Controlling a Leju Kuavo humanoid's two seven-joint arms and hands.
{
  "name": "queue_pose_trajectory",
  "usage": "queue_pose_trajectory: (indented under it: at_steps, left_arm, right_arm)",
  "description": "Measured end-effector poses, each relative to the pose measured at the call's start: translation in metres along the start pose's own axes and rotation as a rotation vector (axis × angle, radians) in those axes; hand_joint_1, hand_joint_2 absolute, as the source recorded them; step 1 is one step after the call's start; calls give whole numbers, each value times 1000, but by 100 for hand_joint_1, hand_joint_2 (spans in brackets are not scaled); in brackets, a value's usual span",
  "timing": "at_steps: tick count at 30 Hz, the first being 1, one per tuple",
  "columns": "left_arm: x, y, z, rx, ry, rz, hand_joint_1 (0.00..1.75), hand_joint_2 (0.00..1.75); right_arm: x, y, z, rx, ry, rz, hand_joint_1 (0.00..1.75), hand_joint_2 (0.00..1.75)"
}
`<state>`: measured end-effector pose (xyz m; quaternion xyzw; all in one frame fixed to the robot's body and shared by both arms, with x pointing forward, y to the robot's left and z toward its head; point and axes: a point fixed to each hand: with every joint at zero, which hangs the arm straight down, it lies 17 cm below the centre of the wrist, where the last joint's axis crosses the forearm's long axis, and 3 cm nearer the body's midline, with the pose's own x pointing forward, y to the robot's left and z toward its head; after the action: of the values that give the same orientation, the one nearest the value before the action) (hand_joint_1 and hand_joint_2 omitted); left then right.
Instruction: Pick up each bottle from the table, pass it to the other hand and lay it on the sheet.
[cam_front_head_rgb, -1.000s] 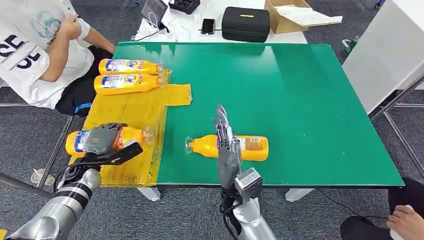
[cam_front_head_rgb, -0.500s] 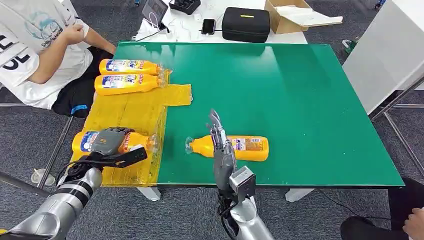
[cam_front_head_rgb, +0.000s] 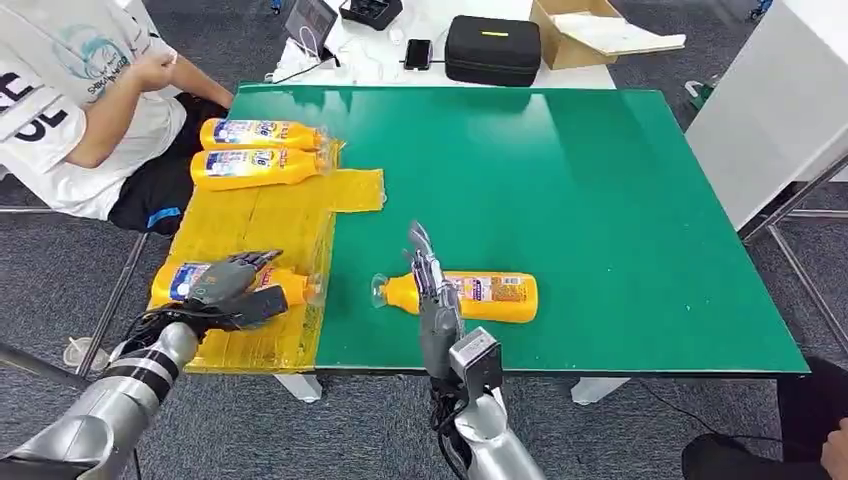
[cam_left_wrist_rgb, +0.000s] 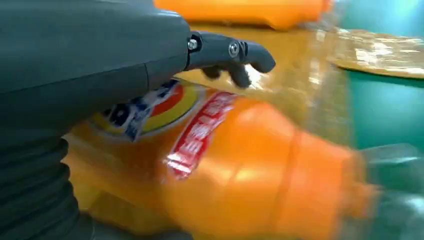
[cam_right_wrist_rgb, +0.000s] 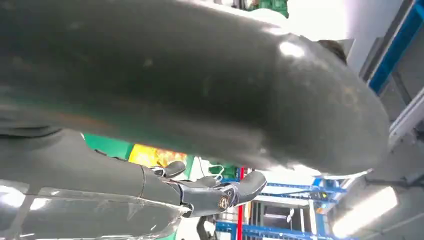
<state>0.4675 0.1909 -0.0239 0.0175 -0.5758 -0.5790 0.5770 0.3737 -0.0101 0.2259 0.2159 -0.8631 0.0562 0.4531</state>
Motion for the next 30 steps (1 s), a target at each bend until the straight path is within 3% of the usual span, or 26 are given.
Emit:
queue_pose_trajectory:
  at_steps: [9, 19, 21, 22, 27, 30]
  left_arm:
    - [23, 4, 6, -28, -91, 292, 0, 0]
    - [26, 7, 10, -27, -115, 352, 0, 0]
    - [34, 18, 13, 43, -165, 447, 0, 0]
    - [37, 38, 10, 225, -199, 482, 0, 175]
    - [44, 123, 26, 832, -191, 479, 0, 175]
    - [48, 158, 48, 1034, -207, 530, 0, 175]
  right_arm:
    - [-13, 5, 1, 18, 36, -21, 0, 0]
    - [-20, 6, 3, 20, 54, -25, 0, 0]
    - [-26, 5, 4, 18, 68, -26, 0, 0]
    - [-31, 4, 5, 22, 90, 13, 0, 175]
    - [-70, -19, 11, 37, 250, 330, 0, 175]
    - [-85, -53, 12, 38, 307, 522, 0, 175]
